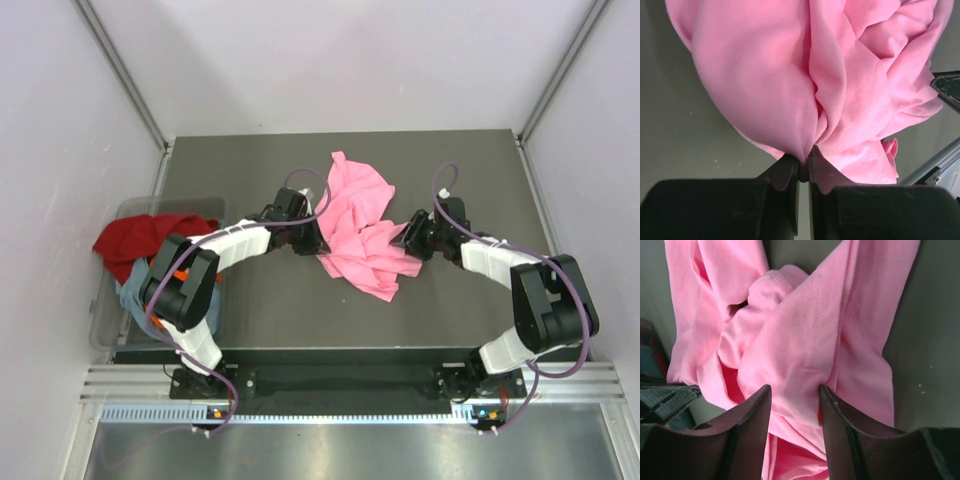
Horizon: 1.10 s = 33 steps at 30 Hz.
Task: Fold and stack the t-shirts
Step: Flatten the tshirt out
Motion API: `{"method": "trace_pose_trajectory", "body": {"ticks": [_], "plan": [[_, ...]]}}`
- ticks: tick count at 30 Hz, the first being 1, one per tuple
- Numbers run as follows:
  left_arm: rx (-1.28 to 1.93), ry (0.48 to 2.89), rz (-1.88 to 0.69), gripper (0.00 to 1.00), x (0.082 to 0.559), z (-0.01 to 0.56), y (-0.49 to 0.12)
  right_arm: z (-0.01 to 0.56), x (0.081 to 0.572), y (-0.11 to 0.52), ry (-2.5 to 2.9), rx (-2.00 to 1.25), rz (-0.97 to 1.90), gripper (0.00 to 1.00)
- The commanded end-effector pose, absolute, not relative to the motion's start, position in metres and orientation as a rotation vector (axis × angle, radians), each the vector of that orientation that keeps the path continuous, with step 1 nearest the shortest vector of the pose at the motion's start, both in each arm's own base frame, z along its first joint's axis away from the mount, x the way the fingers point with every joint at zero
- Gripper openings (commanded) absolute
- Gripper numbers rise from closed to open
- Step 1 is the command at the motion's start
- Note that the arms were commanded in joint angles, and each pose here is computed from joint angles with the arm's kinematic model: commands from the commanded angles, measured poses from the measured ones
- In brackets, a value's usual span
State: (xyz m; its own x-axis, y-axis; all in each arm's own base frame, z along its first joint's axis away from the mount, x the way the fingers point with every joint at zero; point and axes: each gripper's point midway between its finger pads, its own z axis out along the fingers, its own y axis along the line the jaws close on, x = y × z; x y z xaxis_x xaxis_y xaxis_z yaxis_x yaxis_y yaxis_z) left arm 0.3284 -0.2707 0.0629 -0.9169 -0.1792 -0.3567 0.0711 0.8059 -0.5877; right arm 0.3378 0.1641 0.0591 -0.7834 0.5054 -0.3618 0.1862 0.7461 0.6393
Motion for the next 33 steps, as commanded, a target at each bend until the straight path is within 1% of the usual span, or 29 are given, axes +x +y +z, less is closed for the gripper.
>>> {"method": "trace_pose_trajectory", "body": {"ticks": [1,3,4,5,7,8,9,10,11,12,13,14,15,16,17,18,20,21,22,24,25,26,27,28,29,30,31,32,33], "plan": [[-0.042,2.524,-0.919,0.00,0.341,0.082,-0.281,0.064,0.333,0.173,2.412,0.538,0.822,0.44],[-0.039,2.517,-0.925,0.00,0.342,0.086,-0.282,0.059,0.330,0.171,2.431,0.574,0.792,0.42],[-0.043,2.517,-0.922,0.00,0.342,0.086,-0.282,0.058,0.329,0.170,2.434,0.581,0.781,0.37],[-0.043,2.511,-0.920,0.00,0.344,0.089,-0.282,0.059,0.332,0.167,2.422,0.580,0.758,0.20],[-0.048,2.521,-0.902,0.00,0.345,0.090,-0.281,0.073,0.345,0.161,2.380,0.550,0.712,0.05],[-0.060,2.487,-0.856,0.00,0.361,0.102,-0.279,0.079,0.353,0.152,2.362,0.554,0.654,0.00],[-0.073,2.490,-0.814,0.00,0.370,0.105,-0.276,0.109,0.375,0.151,2.297,0.528,0.655,0.00],[-0.100,2.521,-0.753,0.00,0.377,0.110,-0.265,0.126,0.390,0.138,2.264,0.517,0.621,0.00],[-0.109,2.438,-0.749,0.00,0.406,0.144,-0.270,0.140,0.397,0.128,2.256,0.523,0.586,0.00],[-0.110,2.398,-0.756,0.00,0.419,0.163,-0.270,0.190,0.422,0.125,2.151,0.494,0.596,0.00],[-0.124,2.364,-0.766,0.00,0.431,0.183,-0.269,0.214,0.432,0.111,2.106,0.482,0.566,0.00],[-0.130,2.281,-0.794,0.00,0.450,0.225,-0.270,0.233,0.436,0.104,2.086,0.475,0.548,0.00],[-0.135,2.242,-0.795,0.00,0.458,0.245,-0.268,0.284,0.447,0.099,1.989,0.442,0.554,0.00],[-0.118,2.142,-0.816,0.00,0.468,0.291,-0.270,0.306,0.451,0.089,1.948,0.420,0.528,0.00],[-0.115,2.114,-0.816,0.00,0.470,0.307,-0.269,0.323,0.449,0.084,1.928,0.411,0.509,0.00],[-0.098,2.074,-0.840,0.00,0.469,0.325,-0.271,0.361,0.447,0.080,1.850,0.383,0.510,0.00],[-0.076,1.989,-0.895,0.00,0.462,0.363,-0.272,0.385,0.439,0.075,1.807,0.352,0.493,0.00],[-0.069,1.967,-0.916,0.00,0.459,0.371,-0.273,0.392,0.435,0.074,1.793,0.347,0.490,0.00],[-0.057,1.983,-0.948,0.00,0.450,0.366,-0.277,0.401,0.423,0.073,1.776,0.339,0.492,0.00],[-0.037,1.949,-0.982,0.00,0.433,0.377,-0.276,0.394,0.403,0.072,1.783,0.335,0.500,0.00],[-0.043,2.023,-0.995,0.00,0.422,0.344,-0.280,0.388,0.396,0.072,1.793,0.337,0.501,0.00],[-0.037,2.008,-1.021,0.00,0.407,0.348,-0.277,0.360,0.389,0.072,1.851,0.344,0.494,0.00],[-0.048,2.047,-1.063,0.00,0.388,0.324,-0.278,0.359,0.374,0.071,1.845,0.346,0.499,0.00],[-0.057,2.103,-1.070,0.02,0.382,0.294,-0.282,0.348,0.367,0.070,1.862,0.351,0.497,0.00],[-0.046,2.092,-1.093,0.06,0.367,0.293,-0.282,0.335,0.359,0.073,1.889,0.349,0.510,0.00],[-0.048,2.126,-1.093,0.10,0.356,0.274,-0.283,0.307,0.343,0.073,1.939,0.357,0.514,0.00],[-0.047,2.216,-1.078,0.23,0.336,0.234,-0.284,0.293,0.334,0.074,1.963,0.366,0.522,0.00],[-0.047,2.238,-1.066,0.28,0.327,0.222,-0.281,0.275,0.325,0.072,1.997,0.382,0.511,0.00],[-0.053,2.278,-1.048,0.35,0.320,0.206,-0.278,0.245,0.310,0.068,2.051,0.412,0.486,0.00]]}}
